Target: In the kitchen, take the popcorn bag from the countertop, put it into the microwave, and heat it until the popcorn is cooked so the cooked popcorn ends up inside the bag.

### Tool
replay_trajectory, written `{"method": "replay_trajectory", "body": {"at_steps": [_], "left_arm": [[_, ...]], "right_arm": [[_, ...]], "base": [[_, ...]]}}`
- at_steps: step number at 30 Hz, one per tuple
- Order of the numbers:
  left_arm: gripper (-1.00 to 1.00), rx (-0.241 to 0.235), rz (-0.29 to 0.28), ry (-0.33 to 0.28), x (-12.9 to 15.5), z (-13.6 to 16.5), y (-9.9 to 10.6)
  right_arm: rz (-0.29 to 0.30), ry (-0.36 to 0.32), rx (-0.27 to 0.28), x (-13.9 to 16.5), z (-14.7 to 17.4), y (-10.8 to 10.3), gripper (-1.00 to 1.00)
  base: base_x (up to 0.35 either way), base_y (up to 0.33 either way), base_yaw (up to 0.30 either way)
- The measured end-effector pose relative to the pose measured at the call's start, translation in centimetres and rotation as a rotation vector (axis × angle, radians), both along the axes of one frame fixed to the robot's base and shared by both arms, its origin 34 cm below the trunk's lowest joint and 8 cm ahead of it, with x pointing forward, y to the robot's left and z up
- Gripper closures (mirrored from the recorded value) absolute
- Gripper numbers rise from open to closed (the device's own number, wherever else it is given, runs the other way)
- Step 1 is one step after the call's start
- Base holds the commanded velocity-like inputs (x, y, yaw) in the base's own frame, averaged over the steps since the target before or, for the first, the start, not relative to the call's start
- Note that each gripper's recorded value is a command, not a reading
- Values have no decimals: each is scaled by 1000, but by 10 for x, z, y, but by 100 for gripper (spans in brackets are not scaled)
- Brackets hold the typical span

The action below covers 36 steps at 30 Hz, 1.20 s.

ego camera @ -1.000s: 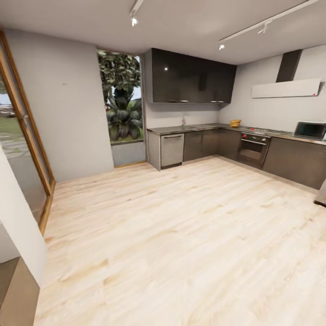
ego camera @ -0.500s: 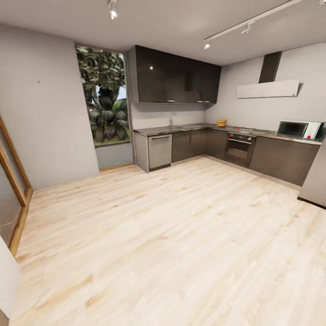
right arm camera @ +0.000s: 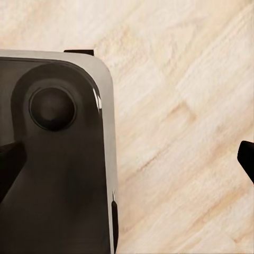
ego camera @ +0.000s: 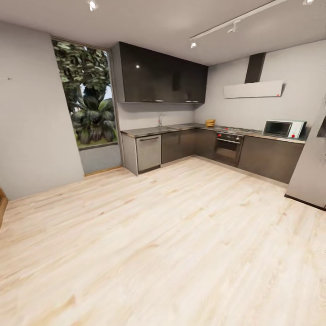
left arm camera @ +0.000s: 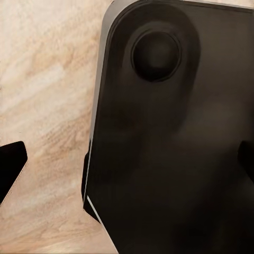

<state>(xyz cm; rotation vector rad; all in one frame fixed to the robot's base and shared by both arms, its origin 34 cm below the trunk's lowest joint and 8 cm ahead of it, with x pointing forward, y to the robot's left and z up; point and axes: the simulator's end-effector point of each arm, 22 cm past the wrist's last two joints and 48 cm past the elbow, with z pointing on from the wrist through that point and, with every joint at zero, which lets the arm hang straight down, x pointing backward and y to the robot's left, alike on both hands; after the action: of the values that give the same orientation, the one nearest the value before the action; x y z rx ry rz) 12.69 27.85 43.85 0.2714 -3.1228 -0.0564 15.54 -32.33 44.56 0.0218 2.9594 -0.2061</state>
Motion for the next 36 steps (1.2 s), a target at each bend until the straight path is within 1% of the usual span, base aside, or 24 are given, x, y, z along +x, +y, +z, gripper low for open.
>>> {"method": "replay_trajectory", "body": {"at_steps": [4, 18, 24, 32, 36], "left_arm": [[-100, 0, 0, 0, 0, 0, 0], [-100, 0, 0, 0, 0, 0, 0], [-100, 0, 0, 0, 0, 0, 0], [-100, 0, 0, 0, 0, 0, 0], [-100, 0, 0, 0, 0, 0, 0]], "right_arm": [[0, 0, 0, 0, 0, 0, -100], [0, 0, -1, 0, 0, 0, -100], [0, 0, 0, 0, 0, 0, -100], [0, 0, 0, 0, 0, 0, -100], [0, 0, 0, 0, 0, 0, -100]], "base": [[257, 0, -134], [255, 0, -44], [250, 0, -158], [250, 0, -254], [250, 0, -81]]}}
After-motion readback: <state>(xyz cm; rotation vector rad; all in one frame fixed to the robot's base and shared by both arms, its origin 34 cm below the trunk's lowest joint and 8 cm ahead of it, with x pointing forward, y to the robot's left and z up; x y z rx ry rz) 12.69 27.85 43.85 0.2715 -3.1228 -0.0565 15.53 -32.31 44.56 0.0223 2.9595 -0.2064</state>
